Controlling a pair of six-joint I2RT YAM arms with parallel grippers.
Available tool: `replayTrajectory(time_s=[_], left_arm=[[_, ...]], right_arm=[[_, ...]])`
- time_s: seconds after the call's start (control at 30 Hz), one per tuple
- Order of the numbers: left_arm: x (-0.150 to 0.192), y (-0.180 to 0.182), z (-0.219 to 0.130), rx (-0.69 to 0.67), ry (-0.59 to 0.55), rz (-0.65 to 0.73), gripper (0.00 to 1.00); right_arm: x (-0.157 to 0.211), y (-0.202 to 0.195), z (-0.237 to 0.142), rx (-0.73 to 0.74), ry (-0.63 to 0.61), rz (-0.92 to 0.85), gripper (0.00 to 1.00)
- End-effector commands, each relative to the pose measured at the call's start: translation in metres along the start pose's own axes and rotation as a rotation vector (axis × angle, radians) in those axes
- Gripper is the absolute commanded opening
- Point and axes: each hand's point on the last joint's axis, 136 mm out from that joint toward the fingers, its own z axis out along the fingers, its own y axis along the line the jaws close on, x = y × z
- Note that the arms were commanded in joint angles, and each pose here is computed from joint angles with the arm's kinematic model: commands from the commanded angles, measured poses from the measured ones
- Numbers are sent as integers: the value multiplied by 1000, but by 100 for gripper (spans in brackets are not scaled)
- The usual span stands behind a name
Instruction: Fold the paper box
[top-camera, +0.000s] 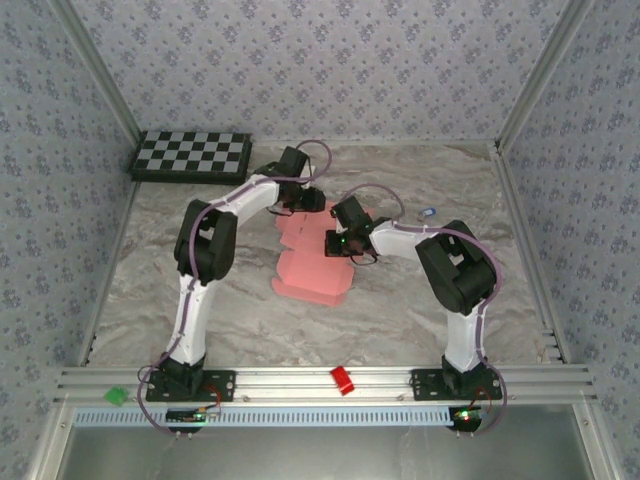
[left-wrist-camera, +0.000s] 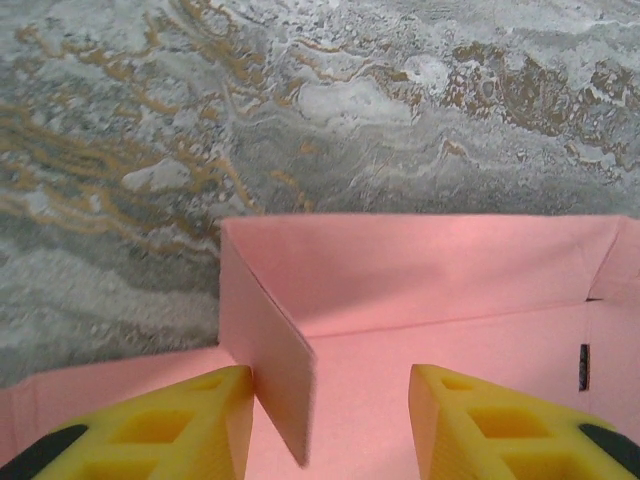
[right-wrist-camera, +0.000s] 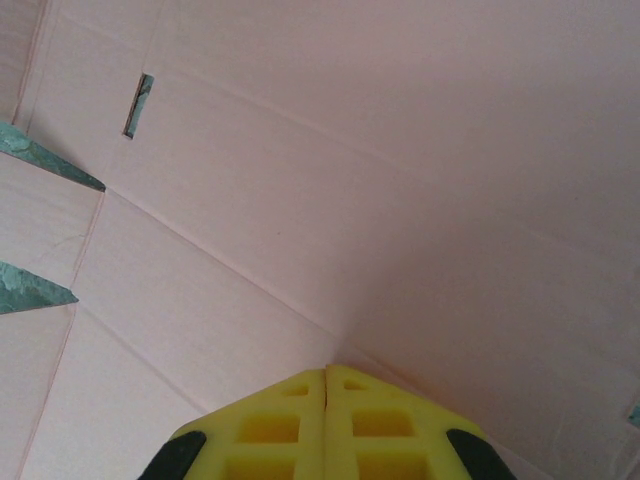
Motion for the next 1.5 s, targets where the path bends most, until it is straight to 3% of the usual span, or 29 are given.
replayTrajectory(time_s=[0.0,0.27,0.43,0.53,0.8,1.47], left_arm=[[-25,-10,-55,-20,-118,5,45],[9,19,-111,-137,-175,-56,50],[47,41,-126,-173,-130,-133,51],[71,43,-128,-161,-93,-170,57],[106,43,-109,-92,-35,-266,59],[113,33,-58,5,64,-325,48]], right_arm=[[50,-38,6,125,162,48,0],[52,-41,-2,134,155,52,0],[56,-45,-3,152,160,61,0],[59,-48,-3,160,166,69,0],[60,-46,-1,153,168,74,0],[59,-46,-1,162,167,70,0]])
